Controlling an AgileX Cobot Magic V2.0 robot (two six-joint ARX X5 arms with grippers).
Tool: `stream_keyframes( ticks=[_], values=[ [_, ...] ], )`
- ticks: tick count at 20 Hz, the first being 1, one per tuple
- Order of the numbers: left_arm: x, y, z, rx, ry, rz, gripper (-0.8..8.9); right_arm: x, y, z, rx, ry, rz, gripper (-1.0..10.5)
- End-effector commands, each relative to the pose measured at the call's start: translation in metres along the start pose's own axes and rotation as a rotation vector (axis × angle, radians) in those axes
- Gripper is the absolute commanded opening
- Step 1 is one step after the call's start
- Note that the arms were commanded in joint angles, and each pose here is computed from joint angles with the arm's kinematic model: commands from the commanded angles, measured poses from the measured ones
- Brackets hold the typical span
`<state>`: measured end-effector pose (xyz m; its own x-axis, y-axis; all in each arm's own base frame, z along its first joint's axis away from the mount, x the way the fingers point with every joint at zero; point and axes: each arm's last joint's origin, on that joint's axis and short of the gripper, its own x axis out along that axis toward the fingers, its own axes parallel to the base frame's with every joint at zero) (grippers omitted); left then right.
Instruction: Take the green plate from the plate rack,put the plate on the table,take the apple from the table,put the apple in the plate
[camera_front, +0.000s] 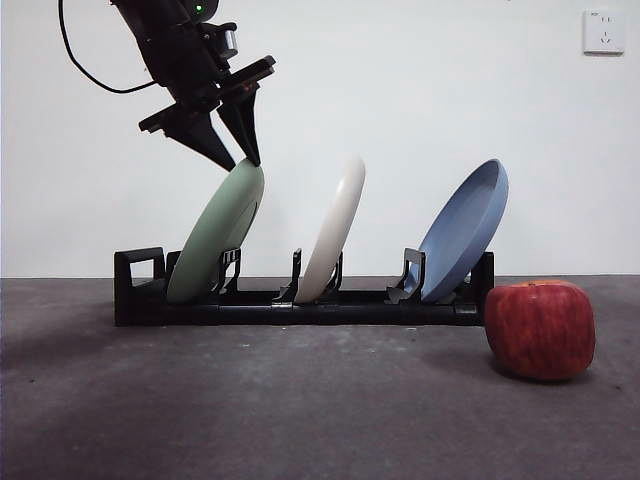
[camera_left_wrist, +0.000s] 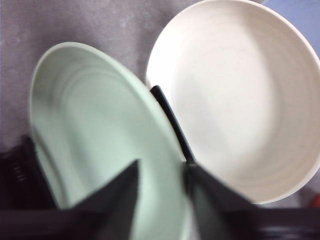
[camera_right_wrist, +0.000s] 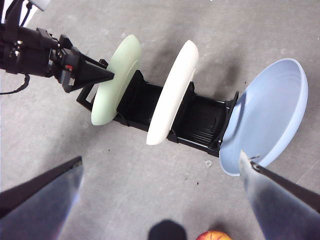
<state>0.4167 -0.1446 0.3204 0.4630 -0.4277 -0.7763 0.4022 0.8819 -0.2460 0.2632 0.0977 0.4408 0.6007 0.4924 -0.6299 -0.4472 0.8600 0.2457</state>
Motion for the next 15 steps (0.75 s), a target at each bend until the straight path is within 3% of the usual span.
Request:
stream_keyframes(
  ticks=[1,8,11,15],
  values=[
    [0.003,0.002,0.000,0.010,0.005,0.006,-0.11,0.001,0.000,0.001,-0.008,-0.004,-0.001,5.3],
    [-0.010,-0.004,0.009,0.018,-0.035,-0.043,-0.09,0.001,0.000,0.001,-0.008,-0.004,-0.004,5.3],
    [-0.051,-0.027,0.030,0.061,-0.133,-0.142,-0.09,0.001,0.000,0.002,-0.008,-0.004,-0.004,5.3],
    [-0.140,-0.067,0.043,0.160,-0.293,-0.184,-0.09,0.001,0.000,0.002,-0.009,-0.006,-0.004,5.3]
  ],
)
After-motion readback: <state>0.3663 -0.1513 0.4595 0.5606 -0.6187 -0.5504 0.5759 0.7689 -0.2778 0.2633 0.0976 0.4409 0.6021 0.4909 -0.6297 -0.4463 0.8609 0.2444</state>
